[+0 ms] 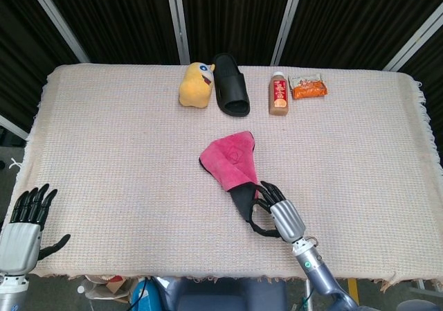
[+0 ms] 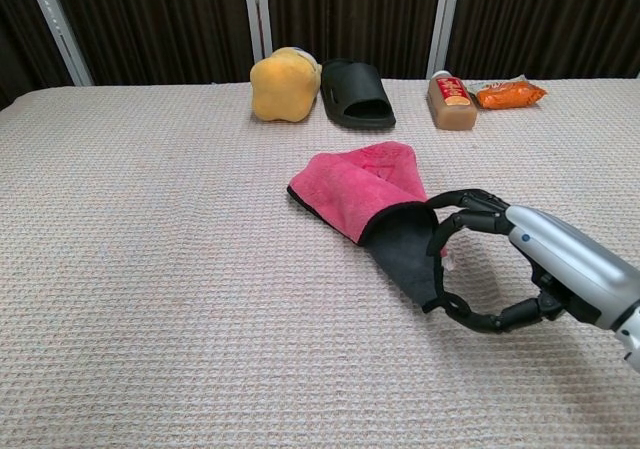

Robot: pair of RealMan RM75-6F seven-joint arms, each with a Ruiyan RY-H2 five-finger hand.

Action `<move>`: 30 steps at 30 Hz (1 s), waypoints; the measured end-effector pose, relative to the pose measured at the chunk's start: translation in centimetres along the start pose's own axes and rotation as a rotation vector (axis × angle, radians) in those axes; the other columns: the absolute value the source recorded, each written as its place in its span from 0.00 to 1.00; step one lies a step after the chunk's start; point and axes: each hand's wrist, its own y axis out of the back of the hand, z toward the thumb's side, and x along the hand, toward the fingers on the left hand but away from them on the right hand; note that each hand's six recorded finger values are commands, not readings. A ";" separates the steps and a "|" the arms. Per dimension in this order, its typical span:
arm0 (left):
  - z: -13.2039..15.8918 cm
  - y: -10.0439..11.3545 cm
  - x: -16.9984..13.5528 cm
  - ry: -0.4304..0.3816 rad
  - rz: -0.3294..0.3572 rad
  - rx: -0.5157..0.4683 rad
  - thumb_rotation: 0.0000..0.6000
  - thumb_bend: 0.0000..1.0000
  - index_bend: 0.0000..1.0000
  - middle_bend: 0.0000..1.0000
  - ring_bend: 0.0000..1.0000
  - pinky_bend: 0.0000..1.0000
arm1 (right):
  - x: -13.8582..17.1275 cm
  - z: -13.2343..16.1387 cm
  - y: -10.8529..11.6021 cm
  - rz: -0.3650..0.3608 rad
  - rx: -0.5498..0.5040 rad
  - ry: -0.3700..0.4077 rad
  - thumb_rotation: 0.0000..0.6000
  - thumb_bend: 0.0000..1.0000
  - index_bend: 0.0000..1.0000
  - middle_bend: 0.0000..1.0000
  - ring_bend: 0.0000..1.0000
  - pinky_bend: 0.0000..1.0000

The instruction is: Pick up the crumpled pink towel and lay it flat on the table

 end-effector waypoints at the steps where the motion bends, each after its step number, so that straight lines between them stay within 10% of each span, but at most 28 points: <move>1: 0.0 0.0 0.0 0.000 0.000 0.000 1.00 0.00 0.00 0.00 0.00 0.00 | -0.1 0.0 -0.1 -0.003 0.000 0.000 1.00 0.24 0.42 0.17 0.06 0.09; 30: 0.1 -0.1 -0.1 -0.003 -0.003 -0.004 1.00 0.00 0.00 0.00 0.00 0.00 | -1.7 0.5 -1.6 -0.035 -0.047 0.001 1.00 0.25 0.49 0.19 0.07 0.09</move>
